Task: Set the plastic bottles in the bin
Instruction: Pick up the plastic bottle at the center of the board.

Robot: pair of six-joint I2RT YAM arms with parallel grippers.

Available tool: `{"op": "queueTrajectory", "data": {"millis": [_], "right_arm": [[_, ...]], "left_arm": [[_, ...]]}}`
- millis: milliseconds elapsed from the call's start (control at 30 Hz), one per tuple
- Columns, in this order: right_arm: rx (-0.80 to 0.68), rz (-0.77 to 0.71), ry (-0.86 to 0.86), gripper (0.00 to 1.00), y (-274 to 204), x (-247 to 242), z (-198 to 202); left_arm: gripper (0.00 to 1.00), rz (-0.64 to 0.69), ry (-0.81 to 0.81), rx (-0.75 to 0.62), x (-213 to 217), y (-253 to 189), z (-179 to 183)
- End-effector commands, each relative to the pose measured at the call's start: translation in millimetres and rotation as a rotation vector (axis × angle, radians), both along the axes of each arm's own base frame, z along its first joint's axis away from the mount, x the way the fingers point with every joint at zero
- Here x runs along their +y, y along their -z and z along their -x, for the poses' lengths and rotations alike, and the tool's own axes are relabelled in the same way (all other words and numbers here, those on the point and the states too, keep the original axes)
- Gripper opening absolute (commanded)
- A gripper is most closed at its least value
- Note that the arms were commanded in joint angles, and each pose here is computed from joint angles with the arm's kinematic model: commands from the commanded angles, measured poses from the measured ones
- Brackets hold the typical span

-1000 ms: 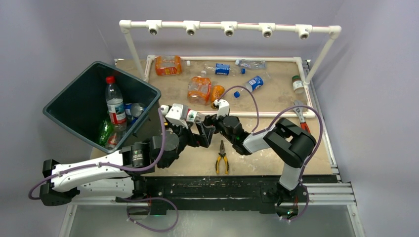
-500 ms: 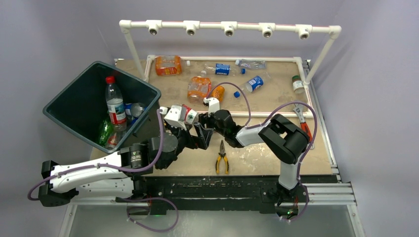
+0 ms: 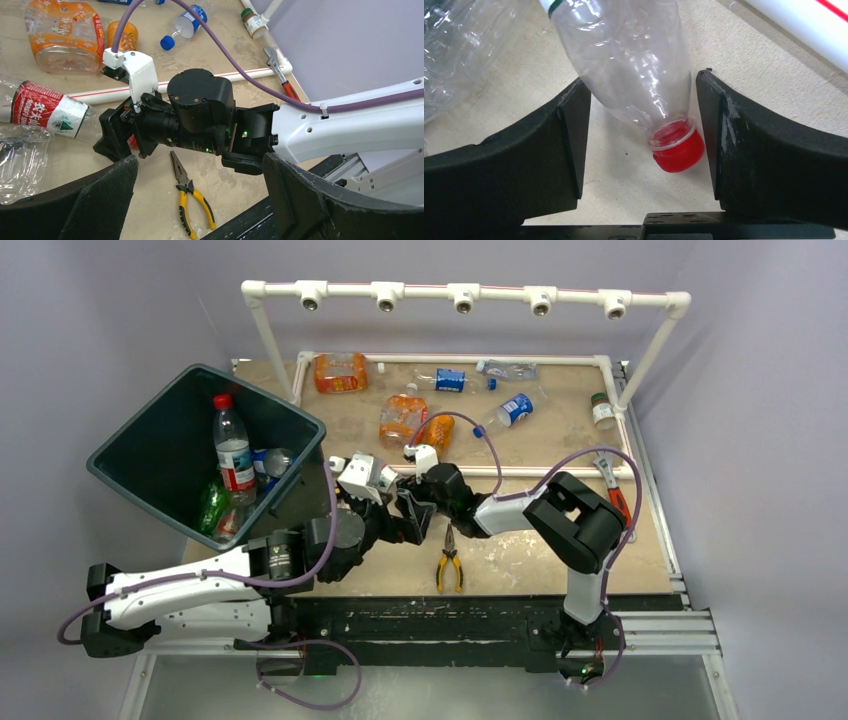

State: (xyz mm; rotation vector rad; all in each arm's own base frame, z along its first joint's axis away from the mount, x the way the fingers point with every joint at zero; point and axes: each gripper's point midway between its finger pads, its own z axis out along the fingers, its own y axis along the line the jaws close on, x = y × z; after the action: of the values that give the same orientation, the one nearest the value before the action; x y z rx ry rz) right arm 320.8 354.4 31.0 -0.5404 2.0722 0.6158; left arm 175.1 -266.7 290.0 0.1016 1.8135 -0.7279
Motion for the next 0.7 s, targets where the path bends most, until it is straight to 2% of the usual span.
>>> {"op": "queueTrajectory", "data": {"millis": [0, 133, 233, 333, 500, 667], "right_arm": [[0.068, 0.063, -0.020, 0.75, 17, -5, 12], [0.065, 0.065, -0.018, 0.65, 16, -7, 13], [0.060, 0.063, -0.023, 0.50, 13, -10, 16], [0.049, 0.049, -0.024, 0.41, 4, -14, 23], [0.010, -0.006, 0.019, 0.33, -26, -36, 43], [-0.063, -0.140, 0.065, 0.31, -89, -68, 67]], "left_arm": [[0.93, 0.039, 0.024, 0.006, -8, -6, 3], [0.93, 0.042, 0.027, 0.006, -10, -7, 3], [0.93, 0.043, 0.026, 0.005, -11, -8, 3], [0.93, 0.038, 0.023, 0.001, -12, -9, 2], [0.93, 0.049, 0.030, -0.034, -18, -29, -1], [0.93, 0.074, 0.033, -0.107, -22, -70, -5]]}}
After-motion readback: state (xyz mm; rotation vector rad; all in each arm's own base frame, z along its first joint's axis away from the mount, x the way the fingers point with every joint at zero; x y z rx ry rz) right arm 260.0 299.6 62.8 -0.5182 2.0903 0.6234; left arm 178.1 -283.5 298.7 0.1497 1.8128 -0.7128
